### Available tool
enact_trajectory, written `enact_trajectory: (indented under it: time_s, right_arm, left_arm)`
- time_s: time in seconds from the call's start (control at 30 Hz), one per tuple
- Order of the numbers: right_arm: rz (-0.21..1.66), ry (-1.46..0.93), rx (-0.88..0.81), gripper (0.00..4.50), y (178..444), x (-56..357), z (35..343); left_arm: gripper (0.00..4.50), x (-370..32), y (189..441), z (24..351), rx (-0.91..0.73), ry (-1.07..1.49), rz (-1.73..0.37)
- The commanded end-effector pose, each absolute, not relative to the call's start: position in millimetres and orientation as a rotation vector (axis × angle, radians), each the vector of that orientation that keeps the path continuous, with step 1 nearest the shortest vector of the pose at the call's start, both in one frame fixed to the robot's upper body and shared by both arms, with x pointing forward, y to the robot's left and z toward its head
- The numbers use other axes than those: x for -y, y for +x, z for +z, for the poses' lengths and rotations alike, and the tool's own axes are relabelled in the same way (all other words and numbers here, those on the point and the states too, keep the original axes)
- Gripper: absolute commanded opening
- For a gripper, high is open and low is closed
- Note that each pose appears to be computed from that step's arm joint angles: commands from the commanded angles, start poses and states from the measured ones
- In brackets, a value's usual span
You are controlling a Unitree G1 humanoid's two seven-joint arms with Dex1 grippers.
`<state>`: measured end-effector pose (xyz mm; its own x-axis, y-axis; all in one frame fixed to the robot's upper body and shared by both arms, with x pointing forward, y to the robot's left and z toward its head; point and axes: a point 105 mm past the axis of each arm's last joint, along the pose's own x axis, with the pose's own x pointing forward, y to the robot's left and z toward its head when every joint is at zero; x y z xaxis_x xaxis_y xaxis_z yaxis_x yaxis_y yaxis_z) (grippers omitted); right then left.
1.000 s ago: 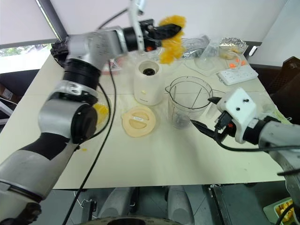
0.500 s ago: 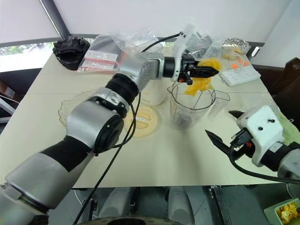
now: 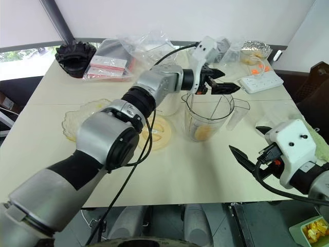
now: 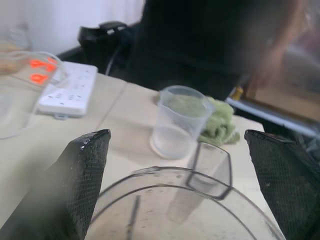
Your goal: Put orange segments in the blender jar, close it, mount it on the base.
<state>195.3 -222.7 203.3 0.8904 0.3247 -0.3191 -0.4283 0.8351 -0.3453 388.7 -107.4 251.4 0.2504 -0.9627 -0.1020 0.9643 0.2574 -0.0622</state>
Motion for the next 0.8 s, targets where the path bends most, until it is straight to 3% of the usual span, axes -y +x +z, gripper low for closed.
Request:
enact_trajectory:
  time_s: [0.03,0.2,0.33,0.53,0.8]
  right_arm:
    - [0.351,-0.472,-0.236,4.50,197,233,207]
    - [0.308,-0.473,-0.231,4.50,208,244,197]
    - [0.277,-0.490,-0.222,4.50,218,254,189]
    - [0.204,-0.437,-0.236,4.50,221,275,175]
    - [-0.058,-0.297,-0.229,4.50,226,344,158]
  left_arm:
    - [4.46,88,399,273,-0.061,-0.055,-1.277]
    - [4.46,11,429,283,-0.046,-0.191,-1.135]
    - [4.46,-44,434,263,-0.065,-0.187,-1.037]
    - [4.46,-93,396,220,-0.090,0.040,-0.960]
    - [4.46,-113,323,144,-0.270,0.167,-0.983]
